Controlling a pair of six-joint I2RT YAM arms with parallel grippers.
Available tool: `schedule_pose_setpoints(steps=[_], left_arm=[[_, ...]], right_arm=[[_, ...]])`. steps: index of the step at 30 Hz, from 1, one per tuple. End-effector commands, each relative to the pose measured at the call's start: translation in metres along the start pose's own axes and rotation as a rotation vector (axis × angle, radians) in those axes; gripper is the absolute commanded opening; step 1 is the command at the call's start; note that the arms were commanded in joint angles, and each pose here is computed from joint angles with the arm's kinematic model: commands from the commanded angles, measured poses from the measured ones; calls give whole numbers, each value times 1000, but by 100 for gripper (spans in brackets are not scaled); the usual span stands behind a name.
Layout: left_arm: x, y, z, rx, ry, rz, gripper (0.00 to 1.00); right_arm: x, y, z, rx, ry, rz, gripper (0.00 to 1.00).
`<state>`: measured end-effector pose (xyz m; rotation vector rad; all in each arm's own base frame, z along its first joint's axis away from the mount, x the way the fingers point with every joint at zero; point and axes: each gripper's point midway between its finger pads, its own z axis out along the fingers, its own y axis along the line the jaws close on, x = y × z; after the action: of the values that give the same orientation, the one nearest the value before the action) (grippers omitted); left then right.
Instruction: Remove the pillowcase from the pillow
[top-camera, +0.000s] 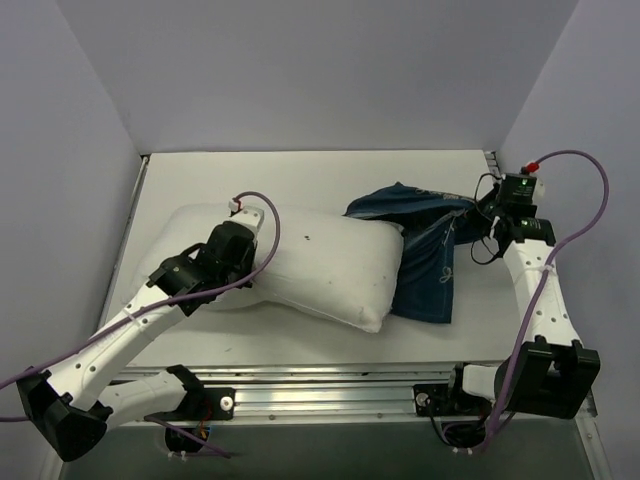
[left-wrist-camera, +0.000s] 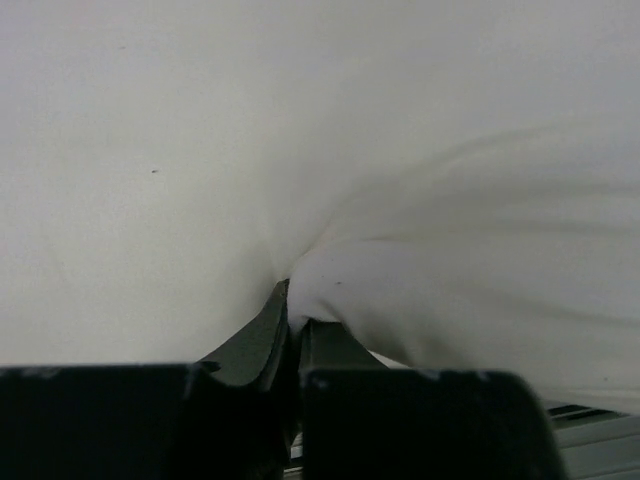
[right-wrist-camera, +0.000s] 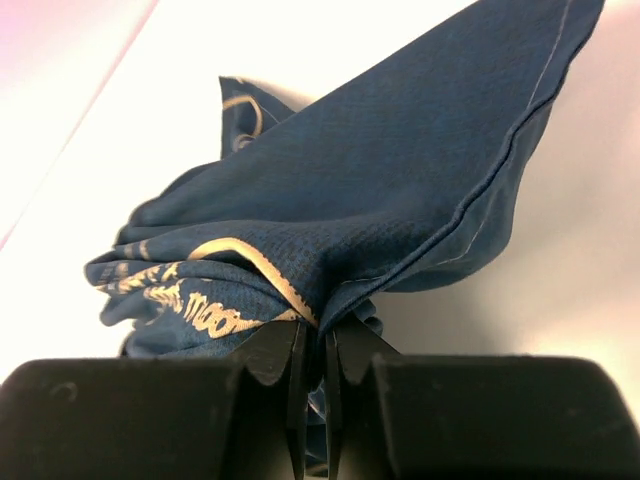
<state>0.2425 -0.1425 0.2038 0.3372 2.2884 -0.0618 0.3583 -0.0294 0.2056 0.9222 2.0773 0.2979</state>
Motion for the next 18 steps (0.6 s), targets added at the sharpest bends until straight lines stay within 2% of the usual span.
schedule_pose_setpoints(steps=[1,5,9,12,14,18], left_arm=[[-13,34,3,-141,-13,-60,2],[-24,62,15,-219,11,-135,2],[-38,70,25,-242,21,-166,2],[-54,73,28,-244,-3,-191,2],[-68,72,30,-236,-32,-209,2],[-88,68,49,-228,-47,-246,2]], right_arm=[[-60,26,-9,-26,-180,30,0],[-120,55,-25,-36,-305,8,0],[-169,95,-44,-116,-388,-54,0],[-176,130,-39,-240,-339,-153,0],[-188,157,-51,-338,-356,-203,0],[-178,174,-33,-420,-299,-252,0]])
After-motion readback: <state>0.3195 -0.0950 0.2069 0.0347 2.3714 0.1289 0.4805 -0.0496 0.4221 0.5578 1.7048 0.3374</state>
